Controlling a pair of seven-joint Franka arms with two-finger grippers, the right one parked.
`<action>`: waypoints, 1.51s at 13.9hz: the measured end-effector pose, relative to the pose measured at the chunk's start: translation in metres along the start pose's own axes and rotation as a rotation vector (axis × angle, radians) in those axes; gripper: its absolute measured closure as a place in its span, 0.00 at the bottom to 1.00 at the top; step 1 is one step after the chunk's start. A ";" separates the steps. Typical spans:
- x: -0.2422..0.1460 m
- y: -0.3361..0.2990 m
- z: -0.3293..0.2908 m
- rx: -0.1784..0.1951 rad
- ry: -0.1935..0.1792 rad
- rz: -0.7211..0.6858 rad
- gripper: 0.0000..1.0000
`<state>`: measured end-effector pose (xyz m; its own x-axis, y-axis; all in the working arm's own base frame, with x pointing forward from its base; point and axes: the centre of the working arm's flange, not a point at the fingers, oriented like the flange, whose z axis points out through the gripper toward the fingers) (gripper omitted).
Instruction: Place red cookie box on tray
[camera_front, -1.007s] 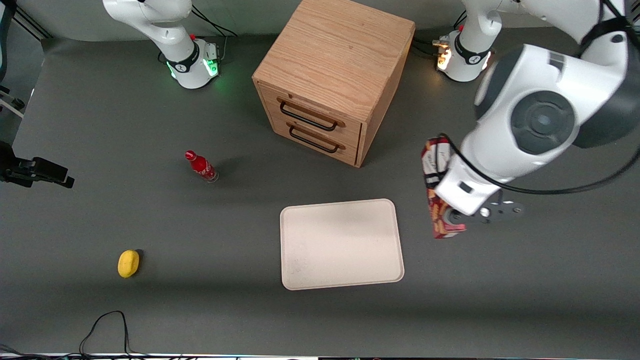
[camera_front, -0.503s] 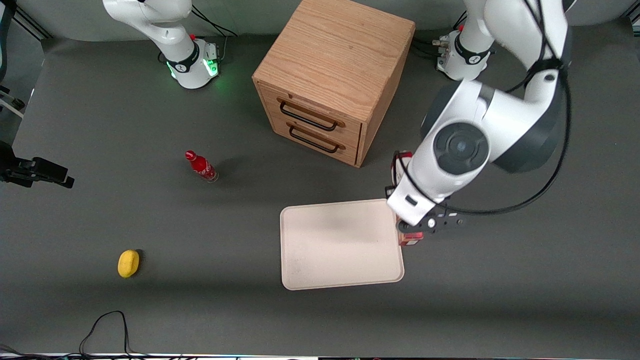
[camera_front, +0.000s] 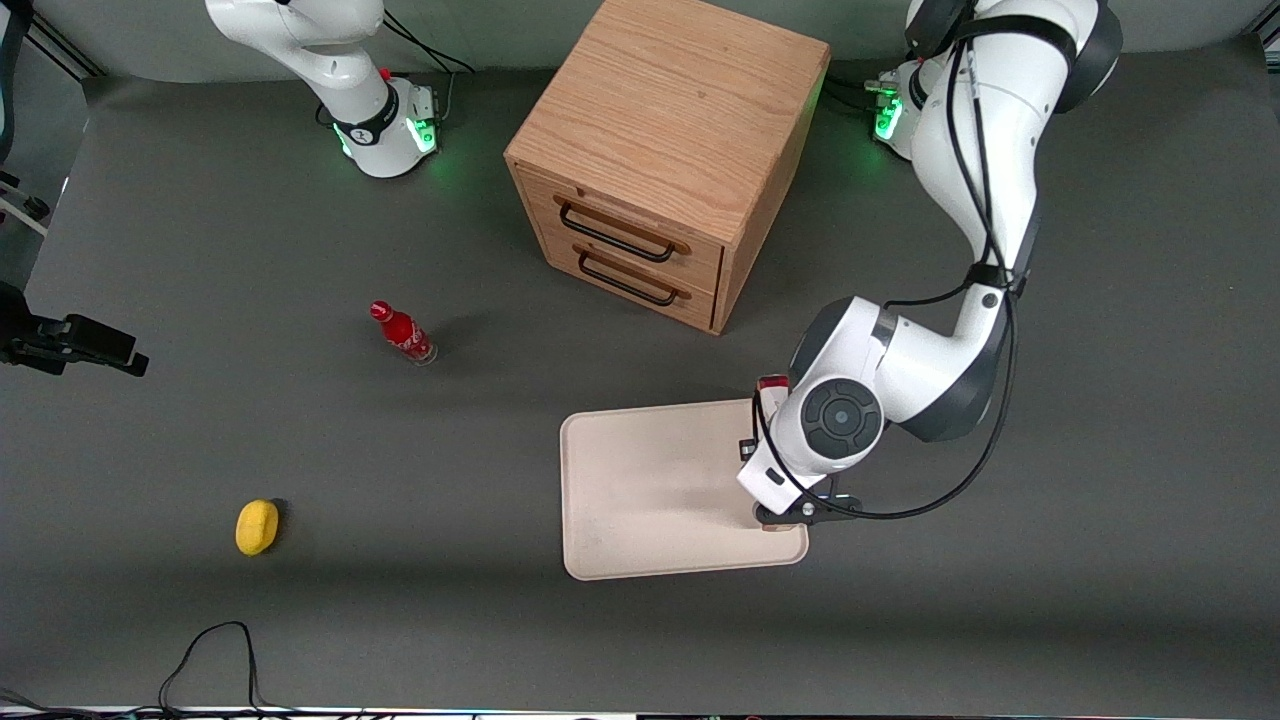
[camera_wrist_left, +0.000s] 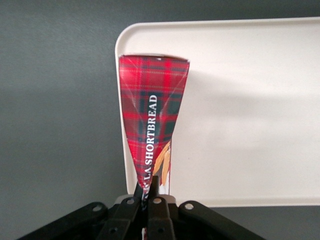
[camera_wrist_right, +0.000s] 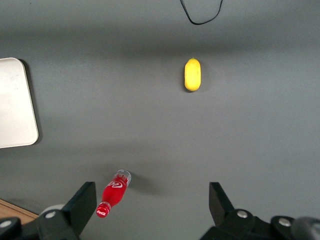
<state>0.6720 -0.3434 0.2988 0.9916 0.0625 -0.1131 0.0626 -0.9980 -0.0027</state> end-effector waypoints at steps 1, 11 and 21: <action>0.002 0.001 0.011 -0.003 0.003 0.000 0.97; 0.015 -0.002 0.037 0.013 0.065 0.006 0.74; -0.048 -0.051 -0.171 0.073 -0.007 -0.074 0.00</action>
<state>0.6408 -0.2949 0.4741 0.9837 0.1366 -0.1168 0.1273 -0.9883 -0.0835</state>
